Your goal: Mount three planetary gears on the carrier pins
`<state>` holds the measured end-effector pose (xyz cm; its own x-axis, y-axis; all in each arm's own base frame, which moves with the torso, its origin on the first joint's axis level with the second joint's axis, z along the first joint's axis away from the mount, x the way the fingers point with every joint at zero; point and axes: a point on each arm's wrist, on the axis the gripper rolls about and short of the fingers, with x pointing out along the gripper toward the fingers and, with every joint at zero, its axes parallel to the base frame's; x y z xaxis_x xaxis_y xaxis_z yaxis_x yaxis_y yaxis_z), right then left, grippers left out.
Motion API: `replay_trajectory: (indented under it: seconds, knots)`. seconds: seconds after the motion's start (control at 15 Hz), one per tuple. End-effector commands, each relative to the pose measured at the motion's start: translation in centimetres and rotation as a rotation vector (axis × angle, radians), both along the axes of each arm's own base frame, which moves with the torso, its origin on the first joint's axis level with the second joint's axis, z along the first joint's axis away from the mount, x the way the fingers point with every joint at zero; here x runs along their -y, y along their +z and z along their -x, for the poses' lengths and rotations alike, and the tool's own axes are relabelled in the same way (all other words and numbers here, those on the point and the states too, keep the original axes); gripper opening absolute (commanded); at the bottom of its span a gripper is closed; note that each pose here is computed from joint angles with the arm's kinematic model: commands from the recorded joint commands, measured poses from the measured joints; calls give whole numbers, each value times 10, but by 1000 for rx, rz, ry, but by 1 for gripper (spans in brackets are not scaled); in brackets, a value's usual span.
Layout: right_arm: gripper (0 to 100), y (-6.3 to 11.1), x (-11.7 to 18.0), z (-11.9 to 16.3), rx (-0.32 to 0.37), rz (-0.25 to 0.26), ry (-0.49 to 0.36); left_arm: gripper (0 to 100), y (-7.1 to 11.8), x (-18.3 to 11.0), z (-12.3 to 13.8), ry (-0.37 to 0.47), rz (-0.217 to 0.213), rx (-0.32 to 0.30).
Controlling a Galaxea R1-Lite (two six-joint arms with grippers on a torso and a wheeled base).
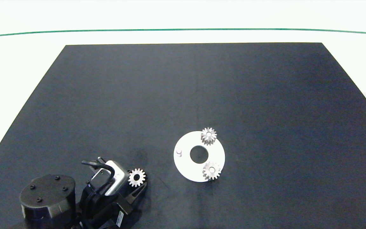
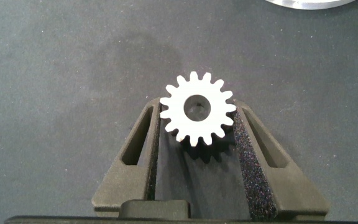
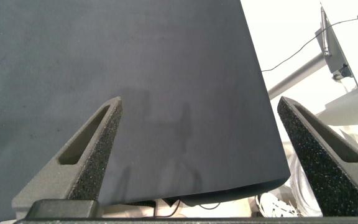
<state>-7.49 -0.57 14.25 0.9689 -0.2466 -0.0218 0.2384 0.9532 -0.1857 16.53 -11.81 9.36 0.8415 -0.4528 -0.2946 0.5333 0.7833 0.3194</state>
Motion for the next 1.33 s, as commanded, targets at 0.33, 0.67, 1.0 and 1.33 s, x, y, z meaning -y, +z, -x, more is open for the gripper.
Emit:
replay_trajectory:
  seconds: [0.33,0.67,1.0,1.33]
  knots:
    - [100,0,0,0,-5,1,-1,4,5,0,0,-1,19,24]
    - [100,0,0,0,-5,1,-1,4,22,12,-1,-39,49,79]
    - [100,-1,0,-1,-10,1,-1,4,64,31,-13,-64,15,97]
    - [100,-2,0,-1,-13,1,-1,4,88,44,-11,-79,20,117]
